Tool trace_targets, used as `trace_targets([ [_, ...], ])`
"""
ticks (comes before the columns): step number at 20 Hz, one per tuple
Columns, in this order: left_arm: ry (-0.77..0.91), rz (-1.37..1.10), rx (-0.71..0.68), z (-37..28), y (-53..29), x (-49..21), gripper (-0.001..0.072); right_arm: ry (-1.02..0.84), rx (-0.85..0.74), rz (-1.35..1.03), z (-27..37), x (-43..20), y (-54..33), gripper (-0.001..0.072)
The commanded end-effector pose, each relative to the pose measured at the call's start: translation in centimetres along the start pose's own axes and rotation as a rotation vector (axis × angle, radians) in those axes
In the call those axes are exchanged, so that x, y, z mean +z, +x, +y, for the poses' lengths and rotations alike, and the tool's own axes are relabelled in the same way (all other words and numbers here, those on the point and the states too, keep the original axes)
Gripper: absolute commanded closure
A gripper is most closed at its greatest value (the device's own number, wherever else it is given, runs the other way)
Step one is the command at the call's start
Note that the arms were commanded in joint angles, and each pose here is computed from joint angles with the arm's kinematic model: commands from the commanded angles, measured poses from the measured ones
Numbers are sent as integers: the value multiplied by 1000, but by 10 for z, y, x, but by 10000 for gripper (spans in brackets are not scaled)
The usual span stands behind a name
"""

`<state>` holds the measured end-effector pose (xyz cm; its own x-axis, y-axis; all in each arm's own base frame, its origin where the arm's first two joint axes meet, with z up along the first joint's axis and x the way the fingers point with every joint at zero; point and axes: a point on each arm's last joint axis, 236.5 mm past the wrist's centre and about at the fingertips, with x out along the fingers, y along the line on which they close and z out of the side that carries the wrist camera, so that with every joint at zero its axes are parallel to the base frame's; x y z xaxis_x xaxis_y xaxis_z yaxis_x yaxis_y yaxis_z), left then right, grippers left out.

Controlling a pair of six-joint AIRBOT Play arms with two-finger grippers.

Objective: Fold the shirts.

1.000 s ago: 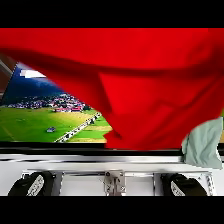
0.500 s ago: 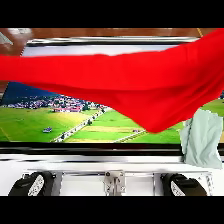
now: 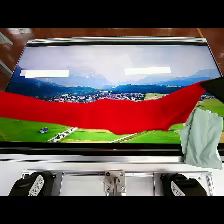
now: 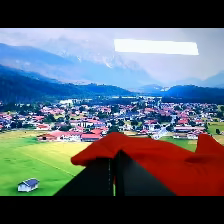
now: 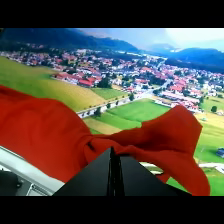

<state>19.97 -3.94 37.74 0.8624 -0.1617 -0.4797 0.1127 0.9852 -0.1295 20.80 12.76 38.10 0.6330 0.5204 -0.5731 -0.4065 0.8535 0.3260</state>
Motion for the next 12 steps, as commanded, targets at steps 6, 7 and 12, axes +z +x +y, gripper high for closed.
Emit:
trace_targets([
  [6,-104,197,71,47,74,-55,670,66,-56,212,-73,15,113,656],
  [7,-137,232,71,56,97,-70,670,83,-53,242,-88,19,145,655],
  [12,-431,341,-63,63,231,-145,670,236,23,271,-159,24,319,655],
])
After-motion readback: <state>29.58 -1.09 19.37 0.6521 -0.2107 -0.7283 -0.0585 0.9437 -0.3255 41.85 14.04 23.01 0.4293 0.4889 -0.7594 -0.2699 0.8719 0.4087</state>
